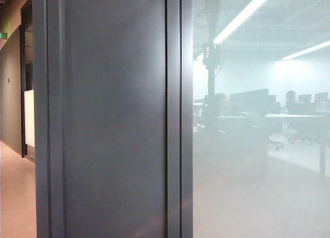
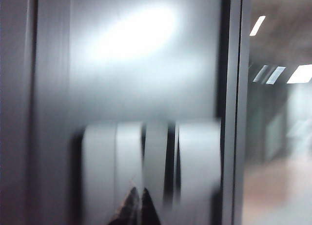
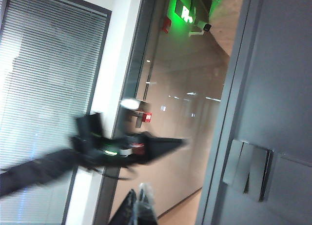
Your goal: Raise the arm to find the leftmost switch on the wall and turn off the lights.
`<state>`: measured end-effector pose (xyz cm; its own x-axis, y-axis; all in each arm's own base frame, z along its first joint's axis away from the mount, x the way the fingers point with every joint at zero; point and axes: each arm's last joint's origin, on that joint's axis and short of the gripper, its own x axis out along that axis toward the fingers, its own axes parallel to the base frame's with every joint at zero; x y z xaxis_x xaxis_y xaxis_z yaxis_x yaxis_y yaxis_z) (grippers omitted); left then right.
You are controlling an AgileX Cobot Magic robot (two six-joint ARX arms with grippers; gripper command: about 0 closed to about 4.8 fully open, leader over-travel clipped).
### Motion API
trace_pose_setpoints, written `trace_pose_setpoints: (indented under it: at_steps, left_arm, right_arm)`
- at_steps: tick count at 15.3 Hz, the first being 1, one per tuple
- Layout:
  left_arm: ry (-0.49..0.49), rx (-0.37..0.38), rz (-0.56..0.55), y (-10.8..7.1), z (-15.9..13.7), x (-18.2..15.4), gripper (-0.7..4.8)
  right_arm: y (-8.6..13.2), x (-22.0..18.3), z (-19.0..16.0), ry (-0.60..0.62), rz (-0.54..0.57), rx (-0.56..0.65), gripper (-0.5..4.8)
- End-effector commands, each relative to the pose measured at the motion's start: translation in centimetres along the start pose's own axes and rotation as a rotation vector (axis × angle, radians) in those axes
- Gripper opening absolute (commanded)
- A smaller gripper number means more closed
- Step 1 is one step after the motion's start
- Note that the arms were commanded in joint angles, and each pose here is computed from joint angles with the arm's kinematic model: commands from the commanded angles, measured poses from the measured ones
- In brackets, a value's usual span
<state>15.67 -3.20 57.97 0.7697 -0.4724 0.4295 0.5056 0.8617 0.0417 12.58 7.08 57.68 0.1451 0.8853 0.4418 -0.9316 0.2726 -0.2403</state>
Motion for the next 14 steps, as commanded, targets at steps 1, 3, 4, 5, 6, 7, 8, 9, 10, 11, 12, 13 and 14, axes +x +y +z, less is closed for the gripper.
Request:
trace_pose_setpoints:
  at_steps: [1,3,4,5,6,7,8,9,10,11,12,13,14]
  left_arm:
    - [0.085,0.101,0.122,-2.3,2.3,-5.8,-0.06]
    - [0.074,0.109,0.206,-4.4,2.6,-11.6,-0.06]
    - [0.061,0.112,0.244,-5.0,1.9,-13.7,-0.06]
    - [0.058,0.113,0.285,-5.5,0.8,-15.9,-0.06]
    - [0.058,0.114,0.325,-5.9,-0.5,-17.7,-0.06]
    - [0.057,0.116,0.382,-6.2,-1.8,-19.3,-0.06]
    - [0.057,0.117,0.428,-6.4,-3.0,-20.6,-0.06]
    - [0.063,0.116,0.446,-6.6,-4.2,-21.5,-0.06]
    - [0.084,0.113,0.447,-6.6,-5.3,-22.0,-0.06]
    - [0.122,0.104,0.450,-6.5,-6.5,-22.2,-0.06]
    - [0.174,0.070,0.455,-6.2,-7.8,-22.0,-0.06]
    - [0.227,0.030,0.461,-5.9,-9.1,-21.7,-0.06]
    - [0.285,-0.014,0.470,-5.7,-10.4,-21.6,-0.06]
  right_arm:
    - [1.3,-0.8,0.6,0.038,-0.043,0.068,-0.01]
    - [2.7,-2.4,0.8,0.086,-0.290,0.168,-0.01]
    - [3.1,-2.9,0.7,0.110,-0.372,0.174,-0.01]
    - [4.0,-3.8,0.9,0.144,-0.467,0.159,-0.01]
    - [4.9,-4.7,1.0,0.179,-0.549,0.128,-0.01]
    - [5.8,-5.6,1.1,0.209,-0.625,0.109,-0.01]
    - [6.6,-6.5,1.2,0.227,-0.708,0.100,-0.01]
    - [7.4,-7.6,0.9,0.249,-0.827,0.073,-0.01]
    - [7.9,-8.5,0.3,0.283,-0.921,0.039,-0.01]
    - [8.4,-9.3,-0.7,0.318,-0.955,0.021,-0.01]
    - [9.1,-10.1,-2.3,0.371,-0.924,0.014,-0.01]
    - [9.5,-10.9,-3.8,0.403,-0.926,0.022,-0.01]
    - [9.9,-11.7,-5.1,0.427,-0.946,0.031,-0.01]
